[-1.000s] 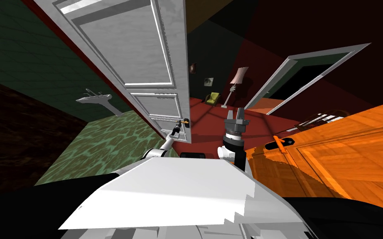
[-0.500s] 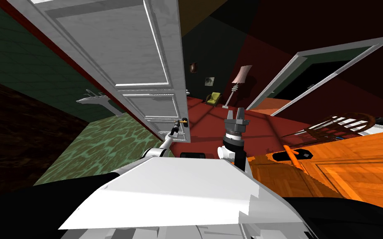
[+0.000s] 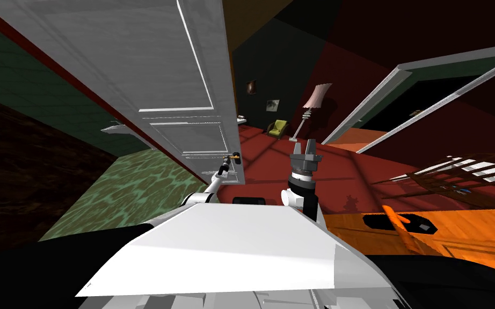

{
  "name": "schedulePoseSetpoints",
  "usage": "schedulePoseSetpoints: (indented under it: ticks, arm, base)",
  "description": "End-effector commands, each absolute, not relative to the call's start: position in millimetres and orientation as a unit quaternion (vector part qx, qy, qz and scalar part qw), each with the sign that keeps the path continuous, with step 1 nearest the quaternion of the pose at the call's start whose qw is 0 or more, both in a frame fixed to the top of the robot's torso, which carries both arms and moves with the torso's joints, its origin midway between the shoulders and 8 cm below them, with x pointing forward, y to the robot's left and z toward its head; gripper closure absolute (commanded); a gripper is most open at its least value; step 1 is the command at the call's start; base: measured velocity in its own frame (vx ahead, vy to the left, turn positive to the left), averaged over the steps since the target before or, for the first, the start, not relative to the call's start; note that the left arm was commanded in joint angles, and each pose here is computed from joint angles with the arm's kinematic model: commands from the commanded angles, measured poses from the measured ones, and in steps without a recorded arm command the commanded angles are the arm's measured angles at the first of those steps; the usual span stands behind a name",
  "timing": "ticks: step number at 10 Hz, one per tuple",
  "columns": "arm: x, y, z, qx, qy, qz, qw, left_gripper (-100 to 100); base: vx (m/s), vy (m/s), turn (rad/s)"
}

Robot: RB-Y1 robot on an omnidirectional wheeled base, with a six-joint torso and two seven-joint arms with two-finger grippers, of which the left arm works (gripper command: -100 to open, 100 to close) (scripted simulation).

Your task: Push the door open

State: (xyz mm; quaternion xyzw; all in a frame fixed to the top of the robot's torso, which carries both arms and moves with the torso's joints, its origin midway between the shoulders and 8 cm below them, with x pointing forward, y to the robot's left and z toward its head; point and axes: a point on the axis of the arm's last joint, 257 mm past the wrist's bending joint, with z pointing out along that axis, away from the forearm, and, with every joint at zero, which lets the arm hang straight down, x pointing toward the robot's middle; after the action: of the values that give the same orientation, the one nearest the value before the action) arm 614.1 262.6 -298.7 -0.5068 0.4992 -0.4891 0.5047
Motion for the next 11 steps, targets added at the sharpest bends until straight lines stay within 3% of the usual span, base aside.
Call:
schedulePoseSetpoints:
  ticks: [1,11]
  arm:
    - [616,279,-293,-0.51,0.49,-0.484,0.515,100]
    - [607,345,-293,-0.541,0.455,-0.453,0.543,100]
  base:
    - [0.162,-0.146,0.094]
    - [0.175,-0.129,0.07]
